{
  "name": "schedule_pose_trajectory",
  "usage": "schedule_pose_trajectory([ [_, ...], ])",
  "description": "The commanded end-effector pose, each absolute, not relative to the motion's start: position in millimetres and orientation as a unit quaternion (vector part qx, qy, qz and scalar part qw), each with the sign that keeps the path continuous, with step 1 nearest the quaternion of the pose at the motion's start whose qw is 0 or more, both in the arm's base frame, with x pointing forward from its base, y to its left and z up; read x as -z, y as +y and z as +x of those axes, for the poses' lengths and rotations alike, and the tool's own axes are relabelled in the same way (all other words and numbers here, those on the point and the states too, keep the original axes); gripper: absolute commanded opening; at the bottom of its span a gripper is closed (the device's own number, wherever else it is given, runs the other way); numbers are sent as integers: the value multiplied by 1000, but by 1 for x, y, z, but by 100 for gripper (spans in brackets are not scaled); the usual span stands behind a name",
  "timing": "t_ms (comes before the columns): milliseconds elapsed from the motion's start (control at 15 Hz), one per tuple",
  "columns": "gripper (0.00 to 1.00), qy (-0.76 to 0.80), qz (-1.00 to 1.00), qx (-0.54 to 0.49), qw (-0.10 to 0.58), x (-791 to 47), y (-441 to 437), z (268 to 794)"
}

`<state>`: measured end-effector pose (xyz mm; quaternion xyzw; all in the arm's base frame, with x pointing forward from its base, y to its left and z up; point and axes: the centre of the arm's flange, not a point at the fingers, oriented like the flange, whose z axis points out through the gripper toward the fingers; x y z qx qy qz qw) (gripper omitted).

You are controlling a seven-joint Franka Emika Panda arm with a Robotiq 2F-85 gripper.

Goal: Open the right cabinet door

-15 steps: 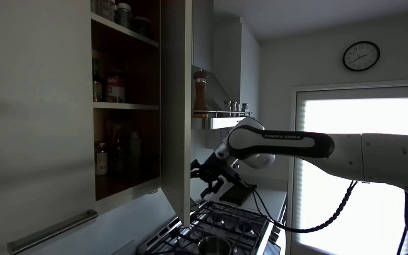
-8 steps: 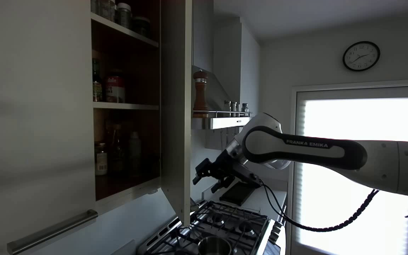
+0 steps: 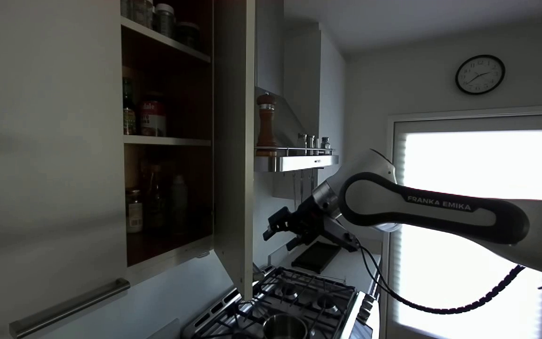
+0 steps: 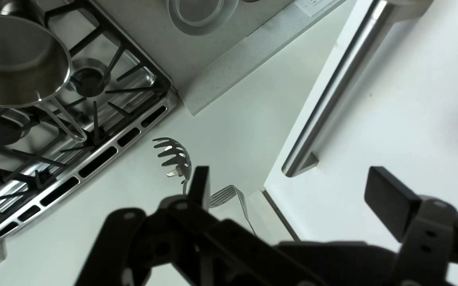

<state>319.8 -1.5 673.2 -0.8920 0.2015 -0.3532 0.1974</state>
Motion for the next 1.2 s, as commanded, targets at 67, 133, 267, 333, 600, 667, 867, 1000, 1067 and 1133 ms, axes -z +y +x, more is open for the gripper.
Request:
schedule_pose_trajectory([
  [67,100,178,-900,353,185,-677,-3,314],
  [133,100,166,-904,356,169,-679,-5,310],
  [267,100,127,-913,362,140,-684,-12,298],
  [333,100,105,-917,363,128,-686,-15,293],
  [600,100,12,-928,360,96,-689,-33,266],
  [667,100,-7,-929,358,95,-690,-36,260],
  [867,100,-84,-921,362,117,-696,-43,239],
  [1000,100,-122,-916,361,125,-698,-47,226],
  [1067,100,-139,-912,362,131,-699,-48,220],
  [1133,100,-154,-909,364,135,-700,-49,215],
])
